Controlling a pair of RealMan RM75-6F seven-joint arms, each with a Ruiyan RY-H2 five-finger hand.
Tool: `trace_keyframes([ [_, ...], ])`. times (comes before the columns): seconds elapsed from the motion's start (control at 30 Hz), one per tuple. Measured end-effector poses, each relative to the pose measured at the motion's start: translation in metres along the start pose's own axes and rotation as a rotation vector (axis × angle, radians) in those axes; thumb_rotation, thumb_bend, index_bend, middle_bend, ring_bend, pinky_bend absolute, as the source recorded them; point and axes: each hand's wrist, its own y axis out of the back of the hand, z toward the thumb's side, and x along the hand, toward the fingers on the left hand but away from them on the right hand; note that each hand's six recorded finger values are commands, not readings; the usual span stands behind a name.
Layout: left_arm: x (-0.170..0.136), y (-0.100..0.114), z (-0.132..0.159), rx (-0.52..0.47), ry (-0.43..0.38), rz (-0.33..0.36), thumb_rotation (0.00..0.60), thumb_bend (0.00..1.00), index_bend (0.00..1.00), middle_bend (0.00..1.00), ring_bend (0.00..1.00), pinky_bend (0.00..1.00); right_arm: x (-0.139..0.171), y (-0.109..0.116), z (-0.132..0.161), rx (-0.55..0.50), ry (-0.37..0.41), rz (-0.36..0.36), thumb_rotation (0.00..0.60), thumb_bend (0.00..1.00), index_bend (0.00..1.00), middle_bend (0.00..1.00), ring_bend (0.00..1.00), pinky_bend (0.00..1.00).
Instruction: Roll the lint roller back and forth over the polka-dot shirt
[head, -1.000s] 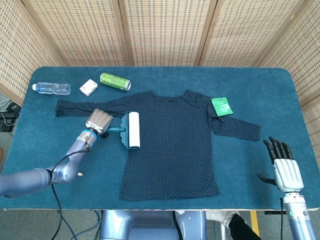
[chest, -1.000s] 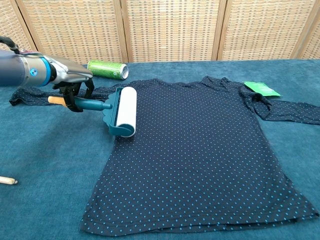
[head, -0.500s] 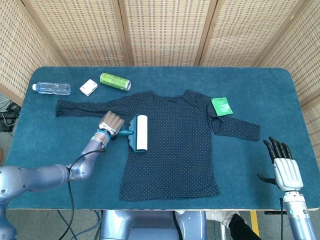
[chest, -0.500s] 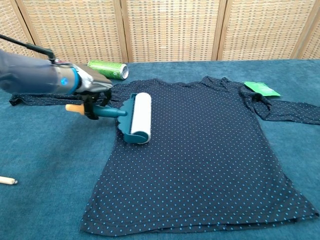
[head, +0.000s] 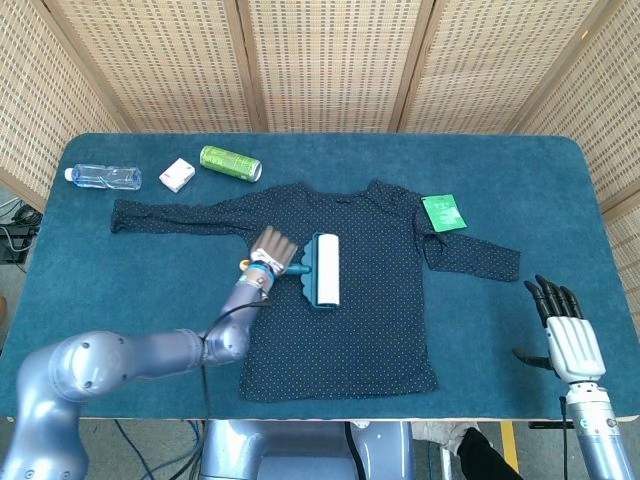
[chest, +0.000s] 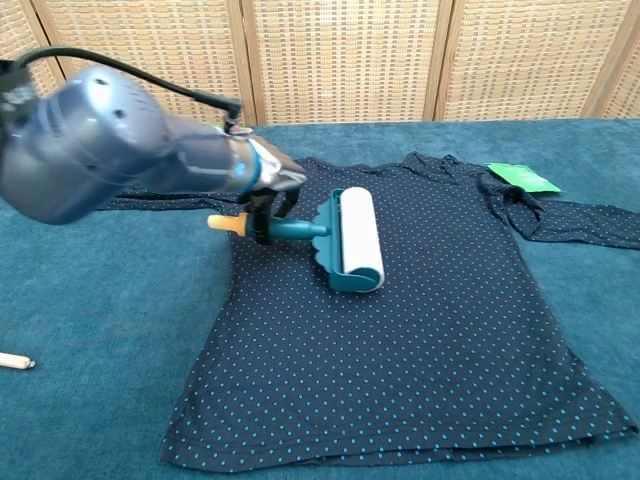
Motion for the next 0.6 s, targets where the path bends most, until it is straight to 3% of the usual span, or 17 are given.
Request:
trace_keyframes([
  [0.27,0.003,0.002,0.011,0.018,0.005,-0.016,0.600,0.65,0.89,0.82,0.71,0.70,0.000,-0.001,-0.001,0.006,-0.003,0.004,0.600,0.03,0.00,0.00,0.00,0.00],
  [0.6,-0.013,-0.027,-0.030,0.029,0.048,-0.055,0.600,0.65,0.89,0.82,0.71,0.70,0.001,-0.006,0.004,0.024,0.013,0.018,0.600,0.03,0.00,0.00,0.00,0.00],
])
